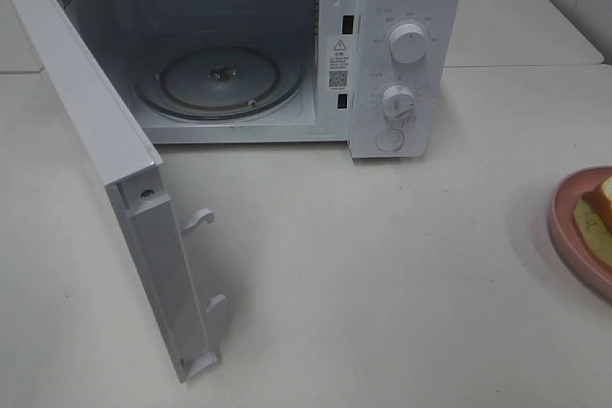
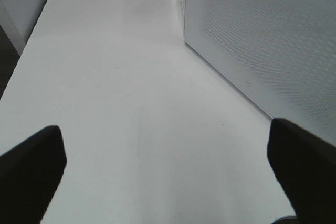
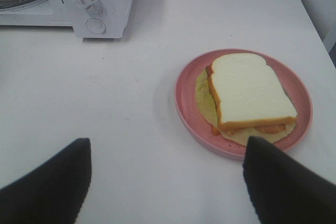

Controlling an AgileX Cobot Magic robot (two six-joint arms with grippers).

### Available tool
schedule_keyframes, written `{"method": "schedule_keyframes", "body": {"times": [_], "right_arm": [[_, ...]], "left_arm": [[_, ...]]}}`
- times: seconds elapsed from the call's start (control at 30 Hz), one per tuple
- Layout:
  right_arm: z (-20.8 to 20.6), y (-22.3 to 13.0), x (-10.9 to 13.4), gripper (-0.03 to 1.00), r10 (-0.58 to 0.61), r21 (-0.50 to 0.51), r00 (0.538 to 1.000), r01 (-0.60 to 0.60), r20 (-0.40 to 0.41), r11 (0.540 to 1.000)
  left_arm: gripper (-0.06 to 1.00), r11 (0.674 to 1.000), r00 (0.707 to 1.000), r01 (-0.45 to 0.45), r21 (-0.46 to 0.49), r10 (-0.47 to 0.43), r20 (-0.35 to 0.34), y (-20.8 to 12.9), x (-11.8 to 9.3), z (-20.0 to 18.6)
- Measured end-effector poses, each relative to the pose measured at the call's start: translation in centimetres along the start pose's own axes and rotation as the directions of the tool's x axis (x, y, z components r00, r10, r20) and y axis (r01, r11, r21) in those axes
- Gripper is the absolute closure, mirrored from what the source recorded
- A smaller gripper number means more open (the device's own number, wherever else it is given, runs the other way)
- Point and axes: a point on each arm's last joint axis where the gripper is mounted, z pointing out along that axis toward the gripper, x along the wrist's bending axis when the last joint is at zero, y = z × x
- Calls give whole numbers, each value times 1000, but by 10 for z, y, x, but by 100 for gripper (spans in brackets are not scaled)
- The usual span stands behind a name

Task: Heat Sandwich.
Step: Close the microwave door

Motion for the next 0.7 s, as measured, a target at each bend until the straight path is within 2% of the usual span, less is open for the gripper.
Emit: {"method": "schedule_keyframes", "body": {"times": [0.7], "right_arm": [[0, 0, 0, 20, 0, 0, 1000, 0, 0, 1000]], "left_arm": [[-5, 1000, 1000, 6, 0, -6, 5, 0, 0, 0]]}}
